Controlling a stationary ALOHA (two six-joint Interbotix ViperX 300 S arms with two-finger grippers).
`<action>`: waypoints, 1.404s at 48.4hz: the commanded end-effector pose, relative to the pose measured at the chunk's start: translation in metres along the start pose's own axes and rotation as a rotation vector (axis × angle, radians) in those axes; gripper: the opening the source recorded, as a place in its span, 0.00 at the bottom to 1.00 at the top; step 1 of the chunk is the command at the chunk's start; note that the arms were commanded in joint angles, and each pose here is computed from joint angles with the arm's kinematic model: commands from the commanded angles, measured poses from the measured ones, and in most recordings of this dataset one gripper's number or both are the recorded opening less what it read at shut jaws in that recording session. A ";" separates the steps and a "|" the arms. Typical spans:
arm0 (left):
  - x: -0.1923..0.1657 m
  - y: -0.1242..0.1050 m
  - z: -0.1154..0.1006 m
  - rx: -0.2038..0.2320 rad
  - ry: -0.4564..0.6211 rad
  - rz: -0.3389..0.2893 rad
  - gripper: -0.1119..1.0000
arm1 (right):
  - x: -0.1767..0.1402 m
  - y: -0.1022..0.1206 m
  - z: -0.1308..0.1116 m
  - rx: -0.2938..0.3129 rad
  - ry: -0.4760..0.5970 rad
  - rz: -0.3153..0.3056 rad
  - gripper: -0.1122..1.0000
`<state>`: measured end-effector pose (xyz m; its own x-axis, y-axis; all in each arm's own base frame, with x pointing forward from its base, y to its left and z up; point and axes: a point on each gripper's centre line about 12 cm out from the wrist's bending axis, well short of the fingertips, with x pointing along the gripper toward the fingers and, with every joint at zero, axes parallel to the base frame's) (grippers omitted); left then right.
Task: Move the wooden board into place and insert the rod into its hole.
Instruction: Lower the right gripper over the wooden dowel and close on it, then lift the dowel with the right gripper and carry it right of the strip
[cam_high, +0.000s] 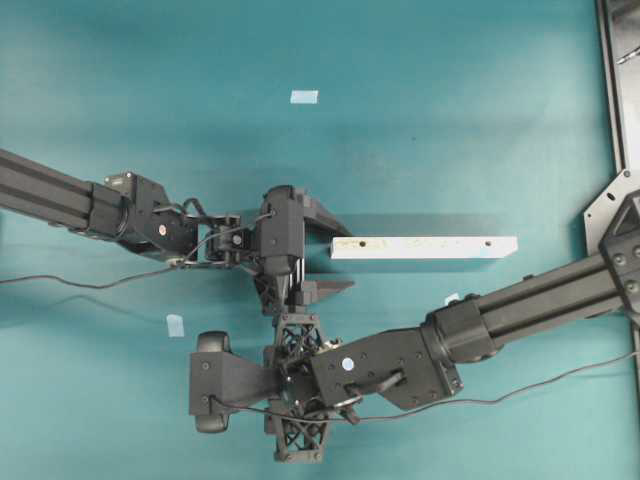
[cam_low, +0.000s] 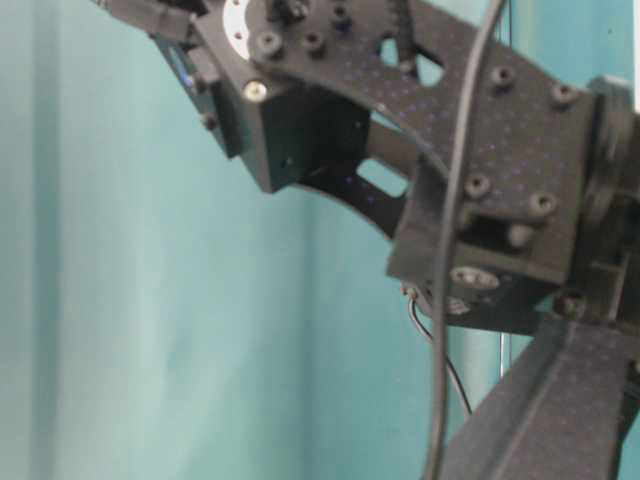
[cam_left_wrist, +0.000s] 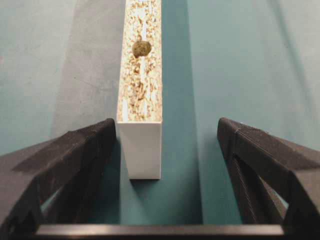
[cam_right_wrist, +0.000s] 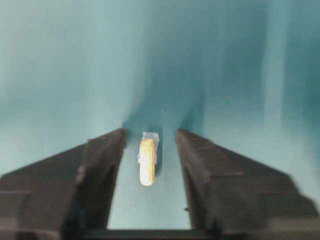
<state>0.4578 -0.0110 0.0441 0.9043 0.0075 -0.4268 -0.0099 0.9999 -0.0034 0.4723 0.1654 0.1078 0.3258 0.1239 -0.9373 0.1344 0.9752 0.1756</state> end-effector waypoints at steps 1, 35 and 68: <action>0.000 0.001 -0.001 -0.002 0.006 0.002 0.91 | -0.014 0.006 0.010 0.001 -0.039 0.021 0.45; -0.001 0.001 -0.001 -0.002 0.009 0.002 0.91 | -0.030 0.010 0.012 -0.016 -0.058 0.028 0.19; 0.000 0.001 -0.001 -0.004 0.015 0.002 0.91 | -0.157 -0.002 0.009 -0.108 -0.266 0.026 0.19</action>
<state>0.4583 -0.0117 0.0445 0.9050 0.0061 -0.4254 -0.0084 1.0000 -0.0034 0.4404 0.1451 0.2235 0.4995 0.0898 -0.8617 0.0457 0.9905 0.1297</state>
